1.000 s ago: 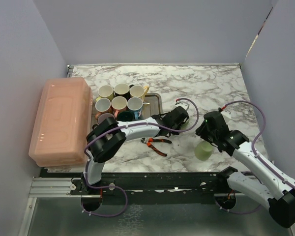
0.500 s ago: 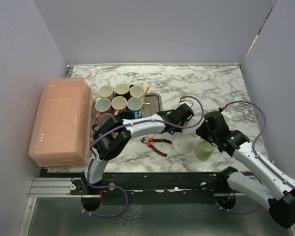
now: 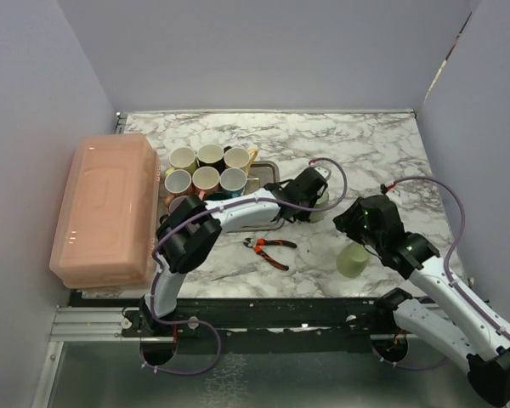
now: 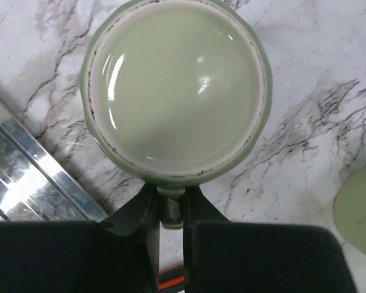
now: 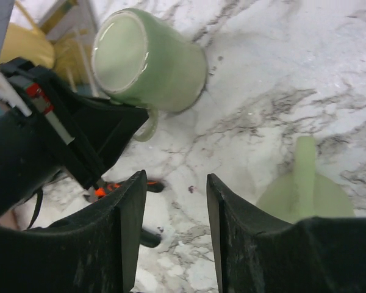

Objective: Turn the mug right side up
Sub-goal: Turn over the cup at the center of the board.

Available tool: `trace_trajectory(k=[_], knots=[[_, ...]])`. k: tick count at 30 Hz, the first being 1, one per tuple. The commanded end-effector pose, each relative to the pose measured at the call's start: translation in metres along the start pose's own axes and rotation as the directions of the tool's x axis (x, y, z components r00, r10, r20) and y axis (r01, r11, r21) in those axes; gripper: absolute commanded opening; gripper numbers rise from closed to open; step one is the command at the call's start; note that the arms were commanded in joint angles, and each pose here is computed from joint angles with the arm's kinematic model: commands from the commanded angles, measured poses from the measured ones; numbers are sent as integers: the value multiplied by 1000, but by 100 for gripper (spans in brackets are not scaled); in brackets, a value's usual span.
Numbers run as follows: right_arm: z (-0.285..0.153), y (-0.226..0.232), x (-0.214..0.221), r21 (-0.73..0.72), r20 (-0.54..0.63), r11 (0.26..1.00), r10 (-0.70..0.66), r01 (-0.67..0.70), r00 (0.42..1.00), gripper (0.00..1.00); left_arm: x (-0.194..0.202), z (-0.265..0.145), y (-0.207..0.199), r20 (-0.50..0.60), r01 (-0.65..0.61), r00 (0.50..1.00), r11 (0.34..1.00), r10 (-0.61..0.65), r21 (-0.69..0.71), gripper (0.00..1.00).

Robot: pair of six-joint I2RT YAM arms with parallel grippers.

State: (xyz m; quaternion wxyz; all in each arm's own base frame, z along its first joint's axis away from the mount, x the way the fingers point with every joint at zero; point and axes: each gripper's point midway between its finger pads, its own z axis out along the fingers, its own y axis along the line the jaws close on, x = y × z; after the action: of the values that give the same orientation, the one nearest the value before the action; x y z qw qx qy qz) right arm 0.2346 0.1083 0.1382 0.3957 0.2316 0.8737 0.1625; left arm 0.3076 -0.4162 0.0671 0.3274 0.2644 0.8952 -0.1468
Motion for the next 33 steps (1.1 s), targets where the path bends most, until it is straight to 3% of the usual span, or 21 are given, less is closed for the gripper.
trace_trajectory(k=[1,10,16,20,23,28,33], knots=[[-14,40,-13,-217,37,976,12,-4,999,50,-92,-60,-7,217,42,972,977,-88,207,0],[-55,99,-37,-540,91,841,99,-34,991,66,-166,-170,-19,391,13,884,851,-254,524,0],[-95,135,-55,-742,128,670,169,-19,977,81,-190,-249,-32,444,-41,809,716,-385,696,0],[-132,162,-72,-858,157,513,209,28,965,82,-195,-294,-45,444,-94,771,608,-457,789,0],[-152,178,-80,-896,176,437,195,76,965,82,-196,-318,-50,428,-115,750,539,-504,835,0],[-193,202,-87,-963,135,256,198,82,971,81,-197,-350,-60,369,-139,736,407,-567,903,0],[-201,205,-99,-969,102,245,244,40,964,79,-194,-368,-62,345,-156,727,346,-594,925,0]])
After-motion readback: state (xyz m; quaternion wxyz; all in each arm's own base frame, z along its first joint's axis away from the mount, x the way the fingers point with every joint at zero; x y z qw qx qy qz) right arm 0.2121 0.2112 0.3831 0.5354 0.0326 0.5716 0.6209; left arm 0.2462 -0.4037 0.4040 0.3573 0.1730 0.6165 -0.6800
